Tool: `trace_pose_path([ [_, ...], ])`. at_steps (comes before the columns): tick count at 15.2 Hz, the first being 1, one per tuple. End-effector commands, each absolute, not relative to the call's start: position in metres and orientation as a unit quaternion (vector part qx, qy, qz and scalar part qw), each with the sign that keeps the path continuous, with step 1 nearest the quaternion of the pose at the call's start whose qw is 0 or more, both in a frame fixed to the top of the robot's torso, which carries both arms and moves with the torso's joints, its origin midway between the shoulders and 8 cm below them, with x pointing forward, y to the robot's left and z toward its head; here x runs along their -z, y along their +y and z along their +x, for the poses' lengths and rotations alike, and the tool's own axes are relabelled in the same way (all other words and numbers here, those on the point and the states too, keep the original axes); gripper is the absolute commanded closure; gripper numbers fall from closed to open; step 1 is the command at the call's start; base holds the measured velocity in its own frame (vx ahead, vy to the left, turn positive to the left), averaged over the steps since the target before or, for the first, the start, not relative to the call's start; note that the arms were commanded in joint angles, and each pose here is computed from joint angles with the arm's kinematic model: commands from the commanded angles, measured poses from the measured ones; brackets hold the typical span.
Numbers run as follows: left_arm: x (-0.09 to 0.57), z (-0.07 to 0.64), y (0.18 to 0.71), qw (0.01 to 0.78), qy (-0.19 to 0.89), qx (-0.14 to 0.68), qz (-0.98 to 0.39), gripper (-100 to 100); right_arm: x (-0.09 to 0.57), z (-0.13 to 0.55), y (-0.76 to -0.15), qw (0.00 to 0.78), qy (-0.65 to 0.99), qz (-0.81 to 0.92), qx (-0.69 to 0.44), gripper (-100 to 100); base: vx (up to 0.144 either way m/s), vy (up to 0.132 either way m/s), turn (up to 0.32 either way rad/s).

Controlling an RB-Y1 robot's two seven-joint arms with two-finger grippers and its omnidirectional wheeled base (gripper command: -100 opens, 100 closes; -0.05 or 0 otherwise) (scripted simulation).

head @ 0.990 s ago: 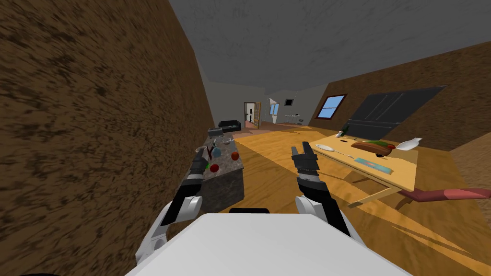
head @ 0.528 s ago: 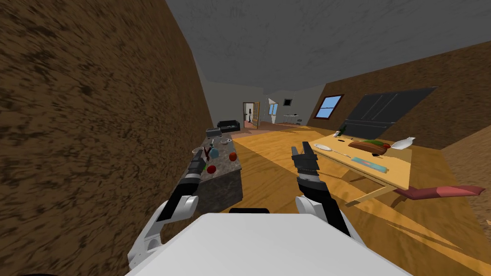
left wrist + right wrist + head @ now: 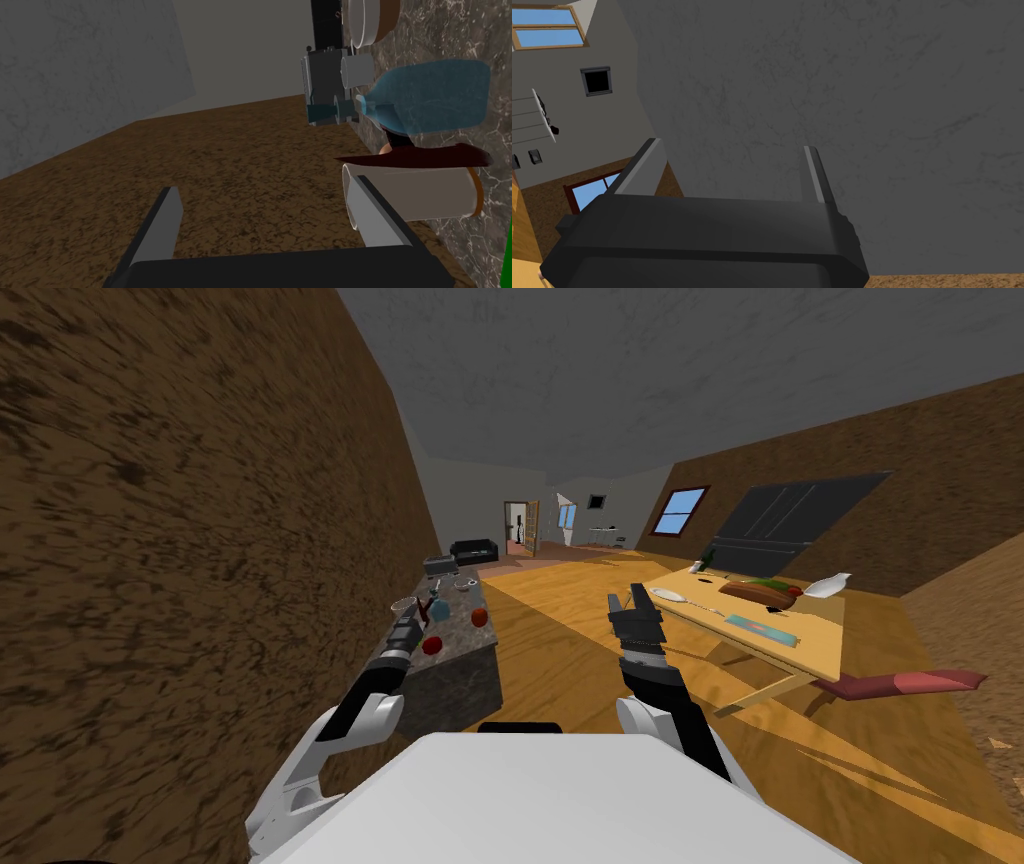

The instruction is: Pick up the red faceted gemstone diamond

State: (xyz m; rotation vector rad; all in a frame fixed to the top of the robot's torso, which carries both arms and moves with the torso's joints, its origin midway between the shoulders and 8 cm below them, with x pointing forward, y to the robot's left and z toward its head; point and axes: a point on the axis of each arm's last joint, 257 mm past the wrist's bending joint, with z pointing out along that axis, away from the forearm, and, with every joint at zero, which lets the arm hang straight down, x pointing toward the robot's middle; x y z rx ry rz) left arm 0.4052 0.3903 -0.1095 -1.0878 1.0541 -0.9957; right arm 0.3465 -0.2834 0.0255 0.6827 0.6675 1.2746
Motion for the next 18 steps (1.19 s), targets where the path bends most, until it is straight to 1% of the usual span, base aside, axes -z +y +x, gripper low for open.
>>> trace_pose_path([
  [1, 0.119, 0.405, 0.403, 0.608, 0.463, 0.419, -0.491, -100, -0.025, 0.347, -0.283, 0.699, 0.300, 0.306, -0.572, 0, 0.023, -0.037, -0.030],
  [5, 0.131, 0.405, 0.416, 0.596, 0.469, 0.403, -0.512, -100, -0.025, 0.347, -0.283, 0.699, 0.300, 0.306, -0.572, 0, 0.031, -0.050, -0.030],
  [6, 0.135, 0.403, 0.427, 0.590, 0.470, 0.394, -0.525, -100, -0.025, 0.347, -0.283, 0.699, 0.300, 0.306, -0.572, 0, 0.027, -0.039, -0.031],
  [8, 0.140, 0.403, 0.428, 0.586, 0.472, 0.390, -0.530, -100, -0.025, 0.347, -0.283, 0.699, 0.300, 0.306, -0.572, 0, 0.022, -0.038, -0.023],
  [11, 0.151, 0.399, 0.451, 0.572, 0.472, 0.369, -0.561, -100, -0.025, 0.347, -0.283, 0.699, 0.300, 0.306, -0.572, 0, 0.030, -0.048, -0.039],
  [13, 0.157, 0.398, 0.452, 0.565, 0.476, 0.363, -0.568, -100, -0.025, 0.347, -0.283, 0.699, 0.300, 0.306, -0.572, 0, 0.034, -0.051, -0.019],
  [16, 0.169, 0.391, 0.474, 0.550, 0.471, 0.343, -0.598, -100, -0.025, 0.347, -0.283, 0.699, 0.300, 0.306, -0.572, 0, 0.031, -0.053, -0.037],
  [18, 0.175, 0.389, 0.475, 0.543, 0.475, 0.335, -0.606, -100, -0.025, 0.347, -0.283, 0.699, 0.300, 0.306, -0.572, 0, 0.031, -0.052, -0.019],
])
